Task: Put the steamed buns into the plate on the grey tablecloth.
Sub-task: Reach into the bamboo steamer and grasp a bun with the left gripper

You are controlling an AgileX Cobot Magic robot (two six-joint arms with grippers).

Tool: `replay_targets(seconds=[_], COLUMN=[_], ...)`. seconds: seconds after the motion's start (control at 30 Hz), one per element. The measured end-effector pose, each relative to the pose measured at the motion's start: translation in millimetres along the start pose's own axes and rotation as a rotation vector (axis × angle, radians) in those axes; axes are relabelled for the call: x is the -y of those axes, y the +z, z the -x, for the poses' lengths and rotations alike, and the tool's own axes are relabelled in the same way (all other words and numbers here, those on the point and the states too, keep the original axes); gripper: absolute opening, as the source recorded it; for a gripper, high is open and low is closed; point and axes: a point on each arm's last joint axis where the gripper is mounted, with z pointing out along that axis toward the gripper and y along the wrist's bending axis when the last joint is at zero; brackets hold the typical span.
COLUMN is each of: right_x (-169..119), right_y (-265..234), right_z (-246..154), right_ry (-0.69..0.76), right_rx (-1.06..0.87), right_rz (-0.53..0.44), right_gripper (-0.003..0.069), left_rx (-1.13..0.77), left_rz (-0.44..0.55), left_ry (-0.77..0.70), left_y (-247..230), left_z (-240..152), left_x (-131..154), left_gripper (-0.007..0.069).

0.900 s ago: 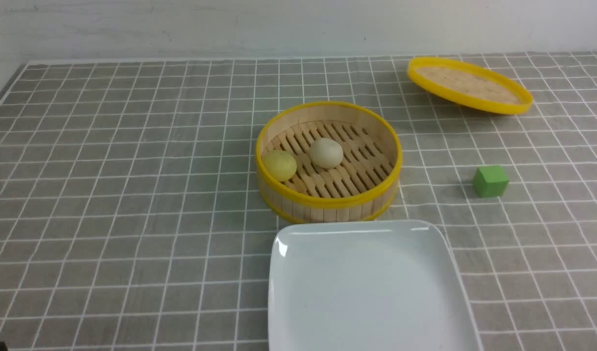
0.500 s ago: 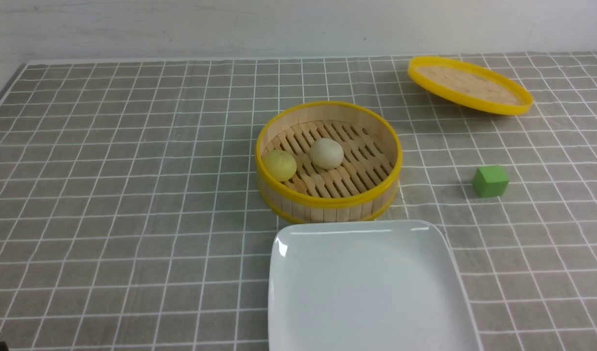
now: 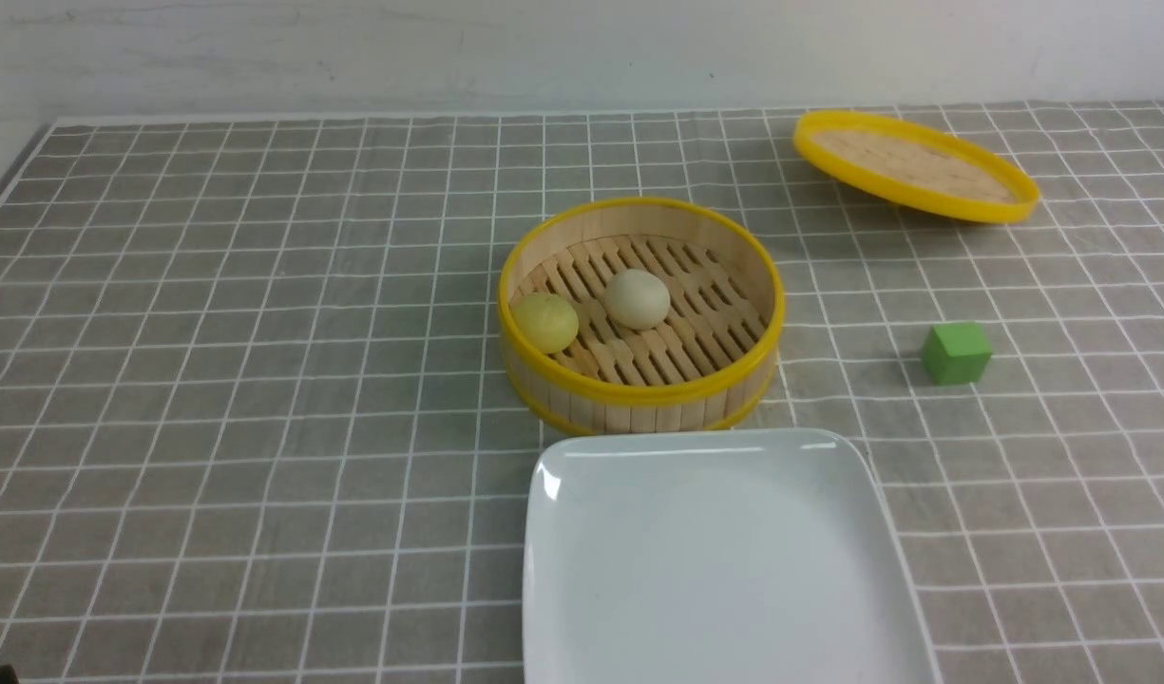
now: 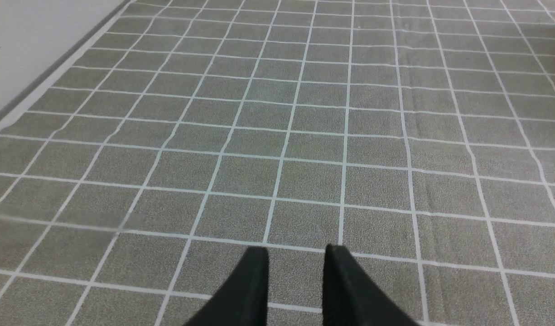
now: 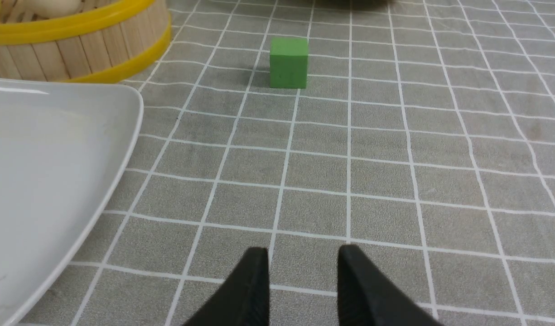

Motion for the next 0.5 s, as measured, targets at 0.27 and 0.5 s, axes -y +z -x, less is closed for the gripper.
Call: replay_targets(seconds=[0.27,0.5], right_x=[0.0,0.2], right_y=[0.0,0.0], right_z=[0.0,0.1], right_ry=[0.000,-0.004], right_rx=[0.000,0.000], right_rz=[0.000,-0.002], right_gripper=[0.0239,0.0239], left_rx=[0.000,0.000], left_rz=[0.000,0.001], left_ry=[0.000,0.002], left_y=[0.0,0.0], left_z=[0.0,0.0], left_x=[0.0,-0.1], left_gripper=[0.0216,0.0216])
